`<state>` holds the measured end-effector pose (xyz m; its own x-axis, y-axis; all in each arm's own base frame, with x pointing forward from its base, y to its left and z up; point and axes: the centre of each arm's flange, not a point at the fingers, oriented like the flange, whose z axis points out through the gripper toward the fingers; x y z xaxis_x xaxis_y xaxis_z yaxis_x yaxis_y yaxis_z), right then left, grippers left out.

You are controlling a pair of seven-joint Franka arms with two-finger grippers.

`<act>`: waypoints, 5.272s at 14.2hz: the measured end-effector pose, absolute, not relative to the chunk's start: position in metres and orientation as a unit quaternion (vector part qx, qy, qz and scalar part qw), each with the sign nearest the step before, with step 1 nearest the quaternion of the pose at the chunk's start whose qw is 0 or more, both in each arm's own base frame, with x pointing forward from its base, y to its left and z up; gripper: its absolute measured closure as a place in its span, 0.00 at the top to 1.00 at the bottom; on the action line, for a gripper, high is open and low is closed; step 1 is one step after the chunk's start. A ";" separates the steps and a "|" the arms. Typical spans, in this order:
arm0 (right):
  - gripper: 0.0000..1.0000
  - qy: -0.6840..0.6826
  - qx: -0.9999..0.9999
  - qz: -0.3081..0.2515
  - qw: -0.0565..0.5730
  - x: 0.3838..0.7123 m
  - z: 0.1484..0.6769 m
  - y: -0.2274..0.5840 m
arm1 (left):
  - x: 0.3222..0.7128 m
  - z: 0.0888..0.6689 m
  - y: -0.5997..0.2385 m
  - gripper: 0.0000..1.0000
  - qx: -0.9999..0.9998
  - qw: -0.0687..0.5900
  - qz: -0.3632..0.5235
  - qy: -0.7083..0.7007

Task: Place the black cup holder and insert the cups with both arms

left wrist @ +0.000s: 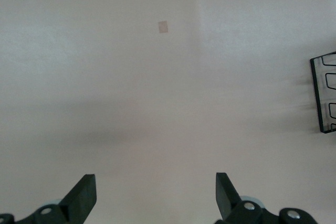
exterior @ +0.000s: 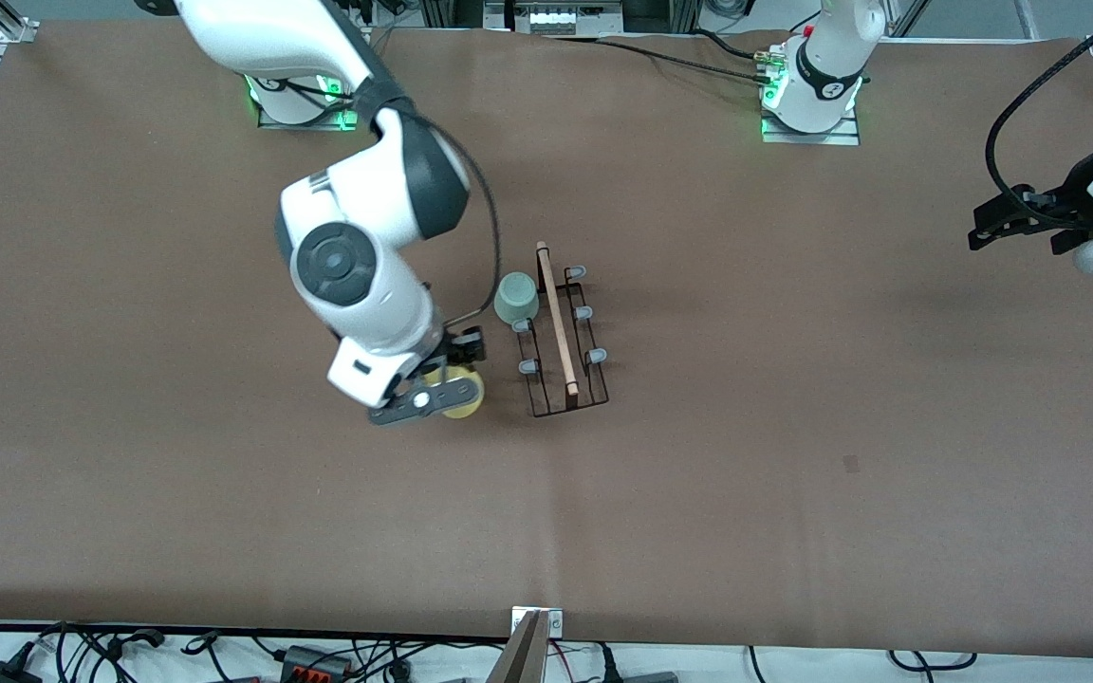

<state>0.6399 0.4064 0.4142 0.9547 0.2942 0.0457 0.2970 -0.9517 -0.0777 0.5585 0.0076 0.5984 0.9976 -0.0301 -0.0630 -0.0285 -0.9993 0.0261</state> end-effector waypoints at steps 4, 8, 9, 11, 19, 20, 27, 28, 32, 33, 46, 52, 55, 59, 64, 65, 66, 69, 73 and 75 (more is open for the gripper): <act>0.67 -0.186 -0.981 -0.029 0.046 0.612 0.407 0.456 | 0.558 0.598 0.008 1.00 0.999 0.013 -0.032 -0.015; 0.67 -0.198 -0.979 -0.017 0.038 0.602 0.380 0.474 | 0.559 0.598 0.008 1.00 0.999 0.013 -0.032 -0.015; 0.67 -0.200 -0.979 -0.015 0.037 0.601 0.376 0.477 | 0.559 0.597 0.008 1.00 0.999 0.013 -0.033 -0.015; 0.67 -0.201 -0.979 -0.015 0.036 0.601 0.368 0.479 | 0.561 0.593 0.008 1.00 0.999 0.013 -0.036 -0.015; 0.67 -0.205 -0.978 -0.013 0.031 0.601 0.343 0.484 | 0.565 0.591 0.007 1.00 0.999 0.014 -0.036 -0.016; 0.67 -0.205 -0.978 -0.011 0.030 0.600 0.343 0.484 | 0.565 0.590 0.007 1.00 0.999 0.014 -0.036 -0.016; 0.99 -0.209 -0.977 -0.006 0.028 0.596 0.342 0.489 | 0.566 0.590 0.007 1.00 0.999 0.014 -0.036 -0.016; 1.00 -0.209 -0.978 -0.005 0.028 0.595 0.342 0.489 | 0.566 0.590 0.007 1.00 0.999 0.014 -0.036 -0.016; 1.00 -0.199 -0.980 0.003 0.019 0.598 0.352 0.480 | 0.566 0.590 0.006 1.00 0.999 0.014 -0.036 -0.016; 1.00 -0.190 -0.982 0.000 0.016 0.602 0.361 0.473 | 0.566 0.590 0.006 1.00 0.999 0.014 -0.036 -0.016; 1.00 -0.008 -0.999 0.004 -0.032 0.712 0.455 0.183 | 0.566 0.590 0.005 1.00 0.999 0.014 -0.036 -0.017; 1.00 0.050 -0.998 -0.015 -0.020 0.726 0.481 0.092 | 0.566 0.590 0.005 1.00 0.999 0.014 -0.036 -0.018; 1.00 0.067 -0.997 -0.025 0.010 0.726 0.504 0.035 | 0.566 0.590 0.005 1.00 0.999 0.014 -0.036 -0.019; 1.00 0.086 -0.995 -0.043 0.023 0.693 0.559 -0.040 | 0.567 0.595 0.005 1.00 0.999 0.014 -0.030 -0.029; 1.00 0.059 -0.998 -0.030 0.015 0.651 0.590 -0.052 | 0.581 0.566 -0.055 1.00 0.995 0.041 -0.052 -0.075; 1.00 0.057 -0.998 -0.023 0.013 0.648 0.589 -0.051 | 0.589 0.554 -0.089 1.00 0.993 0.050 -0.058 -0.086; 1.00 0.054 -0.998 -0.019 0.010 0.645 0.588 -0.051 | 0.596 0.542 -0.127 1.00 0.993 0.058 -0.066 -0.084; 1.00 0.042 -0.999 -0.013 0.002 0.629 0.580 -0.051 | 0.608 0.496 -0.236 1.00 0.994 0.068 -0.073 -0.050; 1.00 0.039 -0.999 -0.009 0.003 0.579 0.575 -0.048 | 0.605 0.431 -0.348 1.00 0.995 0.084 -0.044 -0.044; 1.00 0.035 -0.999 -0.005 0.003 0.561 0.574 -0.047 | 0.598 0.415 -0.381 1.00 0.994 0.092 -0.032 -0.043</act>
